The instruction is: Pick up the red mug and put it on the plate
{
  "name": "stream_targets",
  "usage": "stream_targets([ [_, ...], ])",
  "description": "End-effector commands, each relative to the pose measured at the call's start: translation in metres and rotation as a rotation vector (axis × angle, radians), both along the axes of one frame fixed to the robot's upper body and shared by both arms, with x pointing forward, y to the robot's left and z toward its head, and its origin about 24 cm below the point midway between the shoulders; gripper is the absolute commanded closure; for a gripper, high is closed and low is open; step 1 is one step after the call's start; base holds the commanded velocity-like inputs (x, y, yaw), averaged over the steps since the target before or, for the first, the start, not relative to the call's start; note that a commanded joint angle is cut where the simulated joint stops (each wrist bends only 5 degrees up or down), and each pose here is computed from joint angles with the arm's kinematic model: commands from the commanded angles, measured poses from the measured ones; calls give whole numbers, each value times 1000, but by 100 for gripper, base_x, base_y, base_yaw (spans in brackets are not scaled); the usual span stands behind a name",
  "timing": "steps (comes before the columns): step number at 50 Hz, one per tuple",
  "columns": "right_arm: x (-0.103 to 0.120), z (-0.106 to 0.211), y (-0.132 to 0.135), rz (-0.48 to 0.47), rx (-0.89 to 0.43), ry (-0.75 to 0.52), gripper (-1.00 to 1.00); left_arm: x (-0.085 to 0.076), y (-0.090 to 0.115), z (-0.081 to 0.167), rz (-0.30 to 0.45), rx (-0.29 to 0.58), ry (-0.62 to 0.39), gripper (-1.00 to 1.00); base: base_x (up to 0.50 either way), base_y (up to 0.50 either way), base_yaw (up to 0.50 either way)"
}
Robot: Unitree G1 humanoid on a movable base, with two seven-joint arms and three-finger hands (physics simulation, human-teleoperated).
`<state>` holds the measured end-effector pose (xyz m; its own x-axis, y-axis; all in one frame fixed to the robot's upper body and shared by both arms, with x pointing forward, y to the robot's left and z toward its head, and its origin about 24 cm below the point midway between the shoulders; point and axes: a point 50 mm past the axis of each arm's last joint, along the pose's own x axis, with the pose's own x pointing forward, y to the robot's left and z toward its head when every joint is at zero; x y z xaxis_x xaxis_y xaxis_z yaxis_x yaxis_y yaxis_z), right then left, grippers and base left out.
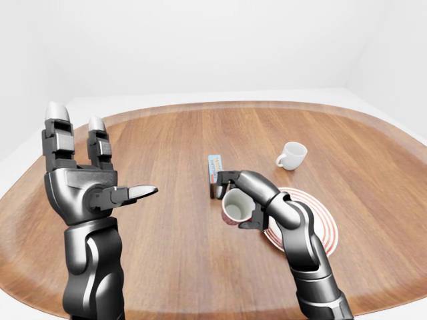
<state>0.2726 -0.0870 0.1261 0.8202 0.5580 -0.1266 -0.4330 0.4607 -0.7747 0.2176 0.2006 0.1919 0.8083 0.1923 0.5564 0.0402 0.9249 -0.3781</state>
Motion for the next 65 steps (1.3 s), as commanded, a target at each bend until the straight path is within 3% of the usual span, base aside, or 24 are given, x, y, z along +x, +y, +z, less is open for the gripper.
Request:
stream_targets([
  [1, 1, 11, -23, -64, -5, -49, 100, 1, 0, -1, 1, 3, 5, -100, 0, 0, 0],
  [13, -3, 12, -44, -126, -21, -61, 100, 0, 0, 0, 3, 1, 1, -100, 0, 0, 0],
  [31, -2, 4, -97, -277, -53, -11, 100, -1, 1, 1, 1, -5, -4, -100, 0, 0, 0],
  [57, 39, -6, -164, -474, -25, 97, 100, -2, 1, 2, 0, -7, -11, -100, 0, 0, 0],
  [65, 48, -25, -180, -569, -8, 154, 100, -2, 1, 4, 1, -10, -19, -100, 0, 0, 0],
])
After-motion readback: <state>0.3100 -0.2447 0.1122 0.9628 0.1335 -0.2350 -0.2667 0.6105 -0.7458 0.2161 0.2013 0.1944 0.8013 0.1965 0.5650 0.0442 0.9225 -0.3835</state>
